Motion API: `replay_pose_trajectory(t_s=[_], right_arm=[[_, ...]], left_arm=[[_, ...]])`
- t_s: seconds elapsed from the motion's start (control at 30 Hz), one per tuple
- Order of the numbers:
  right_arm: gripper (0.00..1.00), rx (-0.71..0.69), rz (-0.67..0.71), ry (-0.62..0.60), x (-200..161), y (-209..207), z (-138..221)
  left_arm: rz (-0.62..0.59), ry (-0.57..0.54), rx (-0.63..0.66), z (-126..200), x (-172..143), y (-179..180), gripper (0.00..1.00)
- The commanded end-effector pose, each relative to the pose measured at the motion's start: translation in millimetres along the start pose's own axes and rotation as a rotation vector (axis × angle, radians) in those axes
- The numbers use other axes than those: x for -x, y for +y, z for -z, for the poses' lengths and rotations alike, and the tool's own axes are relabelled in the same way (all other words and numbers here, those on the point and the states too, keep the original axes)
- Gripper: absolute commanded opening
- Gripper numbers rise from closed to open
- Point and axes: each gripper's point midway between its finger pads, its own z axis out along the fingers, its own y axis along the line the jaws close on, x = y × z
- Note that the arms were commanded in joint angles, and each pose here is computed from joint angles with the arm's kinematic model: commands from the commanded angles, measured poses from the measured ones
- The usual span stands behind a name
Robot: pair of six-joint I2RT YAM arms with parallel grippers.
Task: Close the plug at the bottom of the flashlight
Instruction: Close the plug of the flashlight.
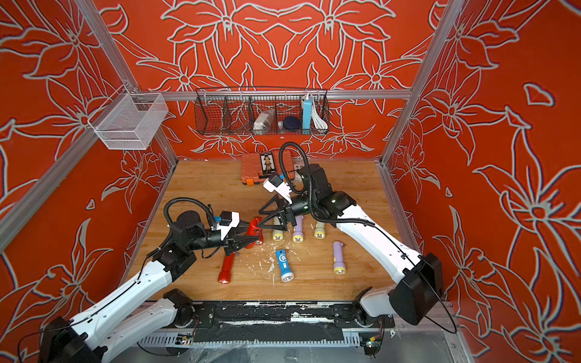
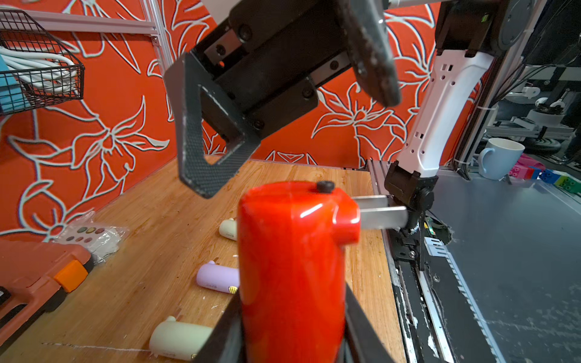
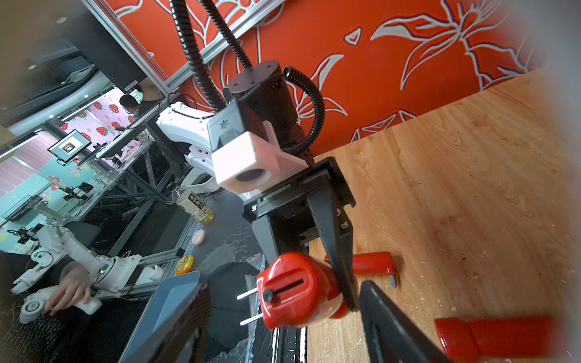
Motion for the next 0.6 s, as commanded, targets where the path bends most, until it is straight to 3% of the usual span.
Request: replay_pose_trajectory(t_s=[0.0, 0.3, 0.57], right_arm=[[0.73, 0.029, 0.032, 0.014, 0, 1, -5], [0.68, 0.026, 0.007, 0.037, -6, -4, -14], [0.52, 0.021, -0.005, 0.045, -11, -6, -16]], left_arm=[[-0.060, -0.040, -0.037, 0, 13, -7, 0.00], [-0.059, -0.046, -0.063, 1, 15, -13, 0.00], [-0.065, -0.053, -0.066, 1, 18, -14, 0.00]])
